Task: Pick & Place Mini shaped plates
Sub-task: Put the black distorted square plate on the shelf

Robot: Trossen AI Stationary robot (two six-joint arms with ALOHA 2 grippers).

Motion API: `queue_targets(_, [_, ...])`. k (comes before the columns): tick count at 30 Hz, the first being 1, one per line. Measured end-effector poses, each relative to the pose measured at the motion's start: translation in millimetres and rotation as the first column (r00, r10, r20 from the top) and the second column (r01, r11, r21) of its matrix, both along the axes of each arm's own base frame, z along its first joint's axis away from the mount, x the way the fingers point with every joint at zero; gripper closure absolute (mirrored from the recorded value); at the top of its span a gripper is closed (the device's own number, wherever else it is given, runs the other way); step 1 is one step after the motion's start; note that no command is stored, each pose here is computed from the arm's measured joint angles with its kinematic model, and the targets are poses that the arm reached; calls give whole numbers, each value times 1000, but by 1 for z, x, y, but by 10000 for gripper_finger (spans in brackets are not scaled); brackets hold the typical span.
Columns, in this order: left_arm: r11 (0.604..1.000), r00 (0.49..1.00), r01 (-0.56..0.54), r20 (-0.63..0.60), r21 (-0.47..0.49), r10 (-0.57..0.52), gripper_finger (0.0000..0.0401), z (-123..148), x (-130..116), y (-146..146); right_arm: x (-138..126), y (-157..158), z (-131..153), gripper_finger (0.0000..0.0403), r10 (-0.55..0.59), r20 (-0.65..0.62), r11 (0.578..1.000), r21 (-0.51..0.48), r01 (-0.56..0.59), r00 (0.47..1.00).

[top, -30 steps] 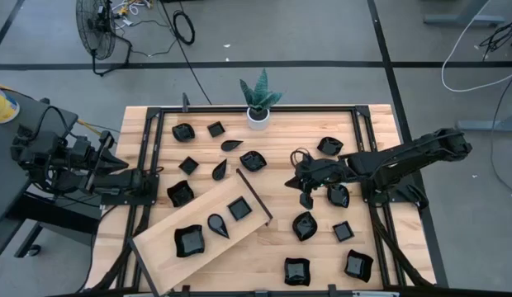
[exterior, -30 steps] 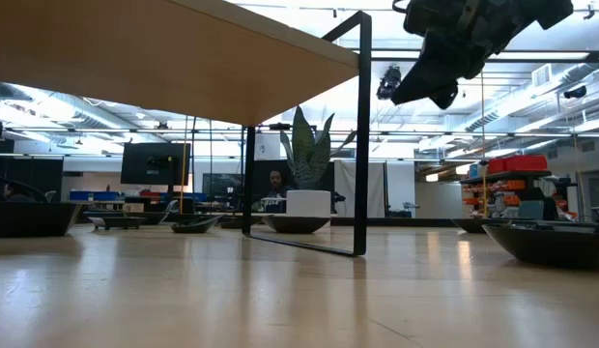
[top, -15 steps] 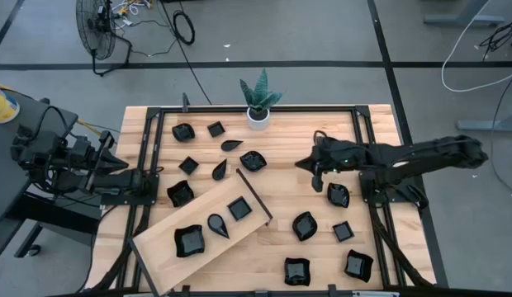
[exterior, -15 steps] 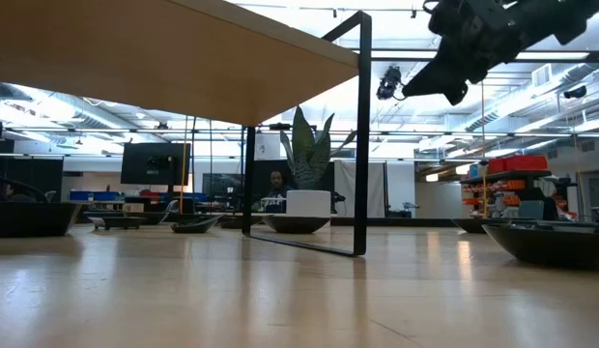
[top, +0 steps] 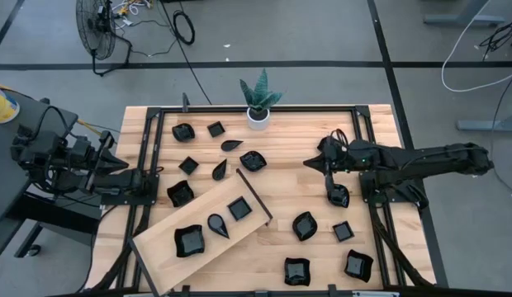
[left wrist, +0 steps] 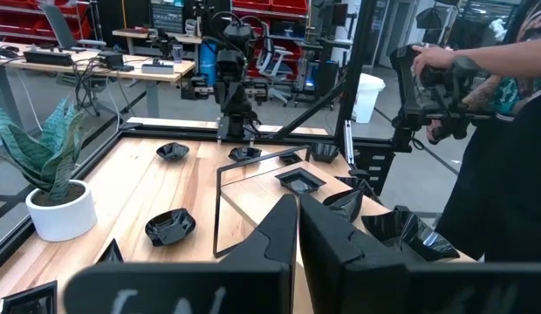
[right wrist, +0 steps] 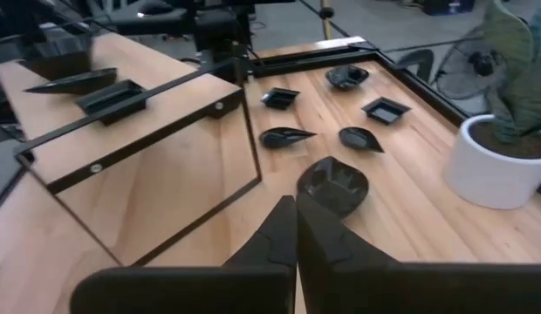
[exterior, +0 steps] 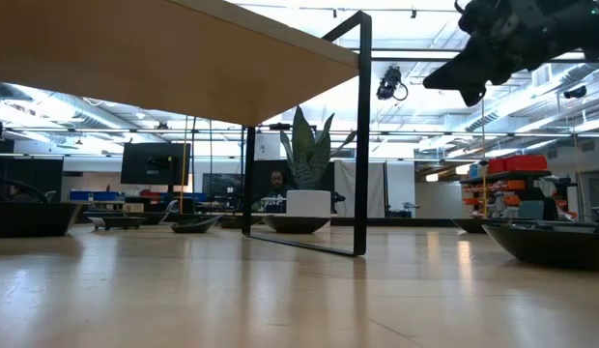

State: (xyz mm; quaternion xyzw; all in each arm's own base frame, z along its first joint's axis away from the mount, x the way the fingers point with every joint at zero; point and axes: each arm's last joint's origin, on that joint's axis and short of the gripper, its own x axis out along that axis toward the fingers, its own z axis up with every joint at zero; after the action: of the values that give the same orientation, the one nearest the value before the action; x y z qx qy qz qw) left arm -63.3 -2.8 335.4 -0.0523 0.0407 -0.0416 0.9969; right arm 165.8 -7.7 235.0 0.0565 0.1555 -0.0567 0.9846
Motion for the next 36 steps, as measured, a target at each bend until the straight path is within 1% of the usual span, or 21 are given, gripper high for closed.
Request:
queue_targets(8, [1000, 1000, 0, 0, 0, 0, 383, 0, 0, 0, -14, 1, -7, 401, 3, 33, 1000, -2, -3, 999])
queue_targets(14, [1000, 1000, 0, 0, 0, 0, 383, 0, 0, 0, -28, 3, -14, 401, 66, 78, 998, -24, -64, 995])
queue_targets(18, [1000, 1000, 0, 0, 0, 0, 383, 0, 0, 0, -35, 3, -18, 401, 66, 96, 998, -23, -64, 993])
queue_targets(22, [1000, 1000, 0, 0, 0, 0, 383, 0, 0, 0, -40, 3, -16, 401, 66, 111, 998, -24, -63, 992])
queue_targets(27, [1000, 1000, 0, 0, 0, 0, 383, 0, 0, 0, -45, 3, -13, 401, 66, 139, 998, -25, -63, 988])
queue_targets(29, [1000, 1000, 0, 0, 0, 0, 383, 0, 0, 0, -46, 3, -11, 401, 62, 128, 998, -12, -61, 990])
queue_targets(32, [1000, 1000, 0, 0, 0, 0, 383, 0, 0, 0, -49, 4, 0, 401, 57, 97, 998, 14, -58, 994])
queue_targets(36, [1000, 1000, 0, 0, 0, 0, 383, 0, 0, 0, -57, 4, 19, 401, 66, 55, 998, -14, -66, 996])
